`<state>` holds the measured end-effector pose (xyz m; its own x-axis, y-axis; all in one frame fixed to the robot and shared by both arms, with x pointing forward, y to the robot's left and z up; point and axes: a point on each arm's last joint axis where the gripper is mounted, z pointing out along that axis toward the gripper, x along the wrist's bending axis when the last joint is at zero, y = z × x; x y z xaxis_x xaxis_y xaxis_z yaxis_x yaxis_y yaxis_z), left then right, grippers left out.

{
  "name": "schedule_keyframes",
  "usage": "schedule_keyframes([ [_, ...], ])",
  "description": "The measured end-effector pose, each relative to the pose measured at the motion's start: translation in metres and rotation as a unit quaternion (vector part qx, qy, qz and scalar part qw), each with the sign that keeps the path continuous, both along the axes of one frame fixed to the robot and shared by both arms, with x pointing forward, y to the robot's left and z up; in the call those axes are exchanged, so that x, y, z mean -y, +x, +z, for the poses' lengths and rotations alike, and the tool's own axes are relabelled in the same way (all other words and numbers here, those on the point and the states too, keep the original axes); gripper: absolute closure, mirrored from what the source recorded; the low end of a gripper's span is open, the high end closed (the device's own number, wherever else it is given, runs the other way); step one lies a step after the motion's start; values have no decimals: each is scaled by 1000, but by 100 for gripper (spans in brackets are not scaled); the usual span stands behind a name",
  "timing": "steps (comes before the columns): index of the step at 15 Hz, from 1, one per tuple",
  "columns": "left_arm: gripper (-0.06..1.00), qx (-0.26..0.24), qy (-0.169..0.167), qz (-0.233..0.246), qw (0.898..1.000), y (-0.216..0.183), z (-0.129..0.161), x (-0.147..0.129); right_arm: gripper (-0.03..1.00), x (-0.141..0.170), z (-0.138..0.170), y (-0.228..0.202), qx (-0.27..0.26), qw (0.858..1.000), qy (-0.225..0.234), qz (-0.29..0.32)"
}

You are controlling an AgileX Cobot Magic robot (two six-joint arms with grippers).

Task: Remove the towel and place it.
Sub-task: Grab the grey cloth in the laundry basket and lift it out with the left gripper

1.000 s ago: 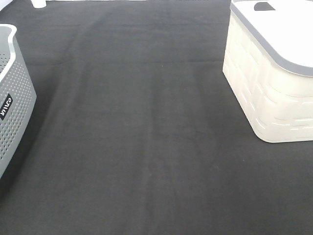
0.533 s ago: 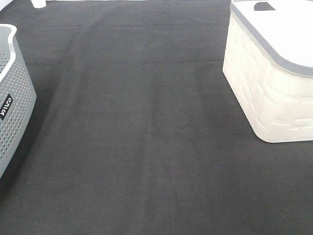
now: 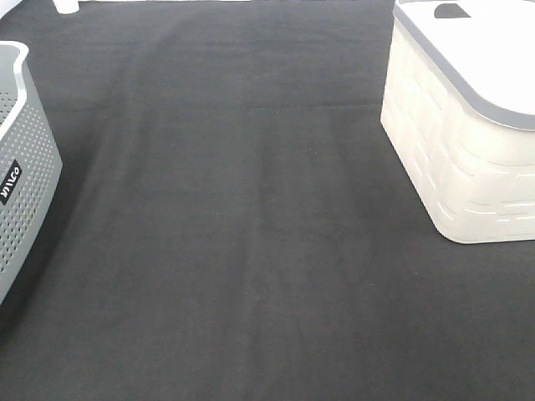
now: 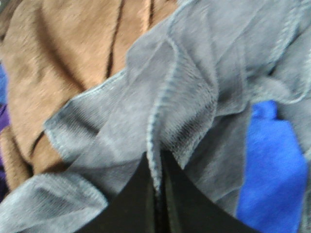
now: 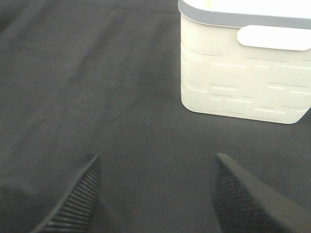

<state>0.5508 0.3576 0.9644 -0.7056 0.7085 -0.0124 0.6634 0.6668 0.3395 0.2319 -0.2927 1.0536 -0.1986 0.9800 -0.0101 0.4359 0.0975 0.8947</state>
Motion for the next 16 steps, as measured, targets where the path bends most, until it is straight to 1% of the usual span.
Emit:
schedule_keyframes([
  [5, 94, -26, 2, 7, 1000, -5, -1, -1, 32, 0, 0, 0, 0, 1000, 0, 0],
  [8, 94, -3, 4, 6, 1000, -8, 12, 0, 32, 0, 0, 0, 0, 1000, 0, 0],
  [11, 94, 72, 8, -1, 997, -11, 43, 2, 32, 0, 0, 0, 0, 1000, 0, 0],
  [12, 94, 127, 12, -8, 992, -15, 64, 3, 32, 0, 0, 0, 0, 1000, 0, 0],
  [14, 94, 171, 17, -19, 985, -19, 82, 4, 32, 0, 0, 0, 0, 1000, 0, 0],
  [15, 94, 181, 20, -24, 983, -21, 87, 5, 32, 0, 0, 0, 0, 1000, 0, 0],
  [16, 94, 208, 26, -37, 977, -23, 98, 6, 32, 0, 0, 0, 0, 1000, 0, 0],
])
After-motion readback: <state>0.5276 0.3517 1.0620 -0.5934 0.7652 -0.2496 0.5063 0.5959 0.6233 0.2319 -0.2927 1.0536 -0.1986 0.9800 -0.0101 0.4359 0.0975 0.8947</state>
